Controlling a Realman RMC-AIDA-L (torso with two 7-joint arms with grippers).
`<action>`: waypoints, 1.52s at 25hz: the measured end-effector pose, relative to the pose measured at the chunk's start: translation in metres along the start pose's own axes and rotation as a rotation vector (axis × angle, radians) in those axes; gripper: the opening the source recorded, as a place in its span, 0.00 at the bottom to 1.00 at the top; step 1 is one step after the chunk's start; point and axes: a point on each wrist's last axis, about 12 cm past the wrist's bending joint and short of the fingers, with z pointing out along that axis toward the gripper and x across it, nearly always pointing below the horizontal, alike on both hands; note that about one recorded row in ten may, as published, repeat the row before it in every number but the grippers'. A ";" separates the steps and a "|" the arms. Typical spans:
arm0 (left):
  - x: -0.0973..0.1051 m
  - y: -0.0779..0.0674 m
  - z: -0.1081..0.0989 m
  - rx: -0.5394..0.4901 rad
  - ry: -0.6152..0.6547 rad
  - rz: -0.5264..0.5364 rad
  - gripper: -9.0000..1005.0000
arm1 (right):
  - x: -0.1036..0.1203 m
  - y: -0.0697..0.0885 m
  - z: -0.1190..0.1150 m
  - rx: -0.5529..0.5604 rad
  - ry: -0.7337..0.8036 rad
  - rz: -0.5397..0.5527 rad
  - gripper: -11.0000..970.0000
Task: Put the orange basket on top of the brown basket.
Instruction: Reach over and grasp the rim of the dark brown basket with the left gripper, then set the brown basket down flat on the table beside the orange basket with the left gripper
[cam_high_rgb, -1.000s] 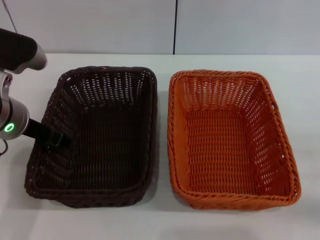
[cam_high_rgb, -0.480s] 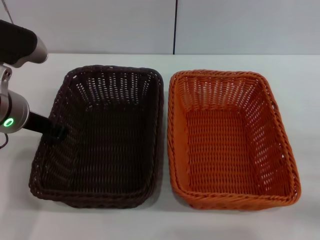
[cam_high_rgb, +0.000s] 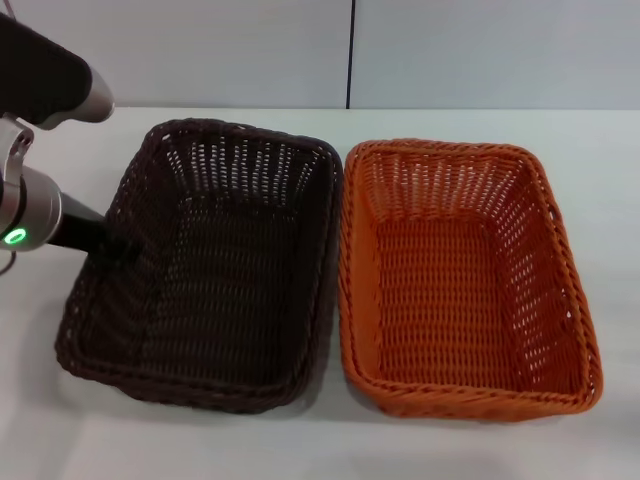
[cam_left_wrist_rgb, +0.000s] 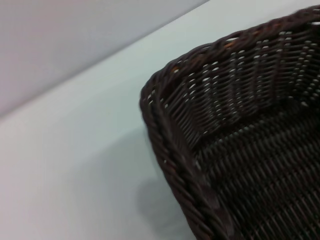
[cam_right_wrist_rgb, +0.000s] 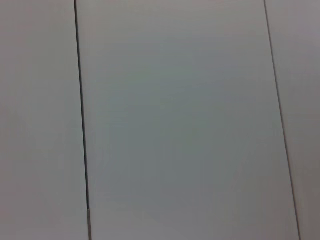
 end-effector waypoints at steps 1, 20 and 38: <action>0.000 0.000 0.000 0.000 0.000 0.000 0.33 | 0.000 0.000 0.000 0.002 -0.001 0.000 0.67; -0.054 0.033 -0.075 -0.001 -0.169 0.571 0.24 | -0.004 0.003 -0.002 0.011 -0.021 0.031 0.67; -0.057 0.040 -0.107 -0.057 -0.190 0.798 0.19 | -0.009 0.011 0.004 -0.006 -0.040 0.052 0.67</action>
